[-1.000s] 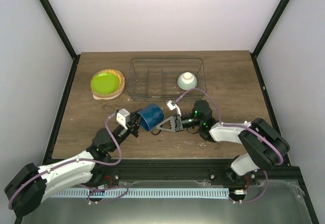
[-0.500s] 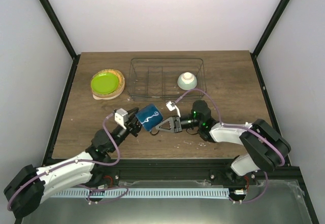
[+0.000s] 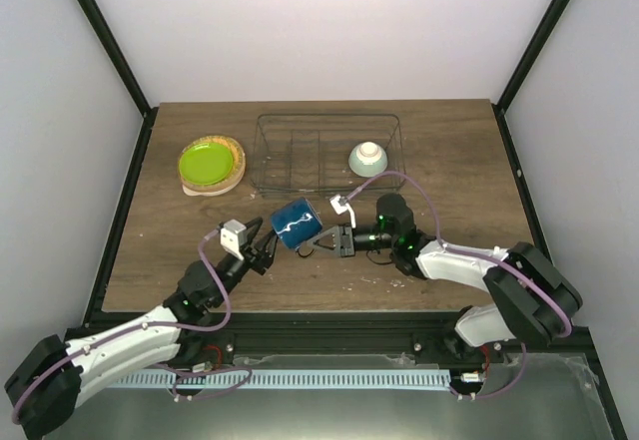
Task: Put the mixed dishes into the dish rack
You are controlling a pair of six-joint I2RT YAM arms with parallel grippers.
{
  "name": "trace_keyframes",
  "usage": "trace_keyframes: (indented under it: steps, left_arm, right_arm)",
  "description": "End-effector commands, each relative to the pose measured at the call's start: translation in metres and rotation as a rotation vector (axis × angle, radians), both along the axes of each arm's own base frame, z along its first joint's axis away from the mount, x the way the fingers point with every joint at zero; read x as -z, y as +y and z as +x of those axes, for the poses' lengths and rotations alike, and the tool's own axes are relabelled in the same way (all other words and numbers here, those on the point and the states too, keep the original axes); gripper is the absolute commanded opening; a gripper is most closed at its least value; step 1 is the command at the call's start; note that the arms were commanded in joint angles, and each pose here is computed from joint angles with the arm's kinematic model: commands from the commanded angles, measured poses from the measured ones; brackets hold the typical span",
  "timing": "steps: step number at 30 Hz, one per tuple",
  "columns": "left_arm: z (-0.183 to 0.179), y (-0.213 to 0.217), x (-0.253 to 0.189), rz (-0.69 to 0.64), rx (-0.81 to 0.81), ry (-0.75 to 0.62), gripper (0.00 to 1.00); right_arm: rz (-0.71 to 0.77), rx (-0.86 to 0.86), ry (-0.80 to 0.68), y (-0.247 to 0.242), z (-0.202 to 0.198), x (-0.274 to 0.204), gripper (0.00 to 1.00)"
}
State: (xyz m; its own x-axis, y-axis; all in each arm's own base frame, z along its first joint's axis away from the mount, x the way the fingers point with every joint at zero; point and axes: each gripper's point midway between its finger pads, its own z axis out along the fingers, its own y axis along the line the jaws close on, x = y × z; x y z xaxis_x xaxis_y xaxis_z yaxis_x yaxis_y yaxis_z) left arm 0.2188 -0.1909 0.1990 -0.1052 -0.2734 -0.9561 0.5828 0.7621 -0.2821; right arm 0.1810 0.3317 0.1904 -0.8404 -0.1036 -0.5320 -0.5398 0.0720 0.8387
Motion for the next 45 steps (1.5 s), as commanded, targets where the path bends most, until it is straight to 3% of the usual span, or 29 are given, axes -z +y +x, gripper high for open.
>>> trace_keyframes:
  steps: [1, 10, 19, 32, 45]
  left_arm:
    - [0.003, 0.011, 0.017, 0.029, -0.058, 0.052, 0.59]
    - [0.028, 0.033, 0.010, 0.181, -0.272, 0.215, 0.72]
    - [0.032, 0.031, -0.012, 0.200, -0.287, 0.259, 0.74]
    - [0.031, 0.036, -0.012, 0.244, -0.307, 0.310, 0.75]
    - [0.027, 0.039, -0.006, 0.256, -0.307, 0.329, 0.76]
  right_arm:
    - [0.041, 0.089, -0.171, 0.000, 0.024, -0.043, 0.01]
    - [-0.322, 0.446, -0.304, -0.051, 0.107, -0.033, 0.01]
    - [-0.515, 0.624, -0.397, -0.089, 0.160, -0.059, 0.01]
    - [-0.622, 0.631, -0.376, -0.075, 0.232, -0.049, 0.01]
    - [-0.830, 0.645, -0.339, -0.091, 0.261, 0.006, 0.01]
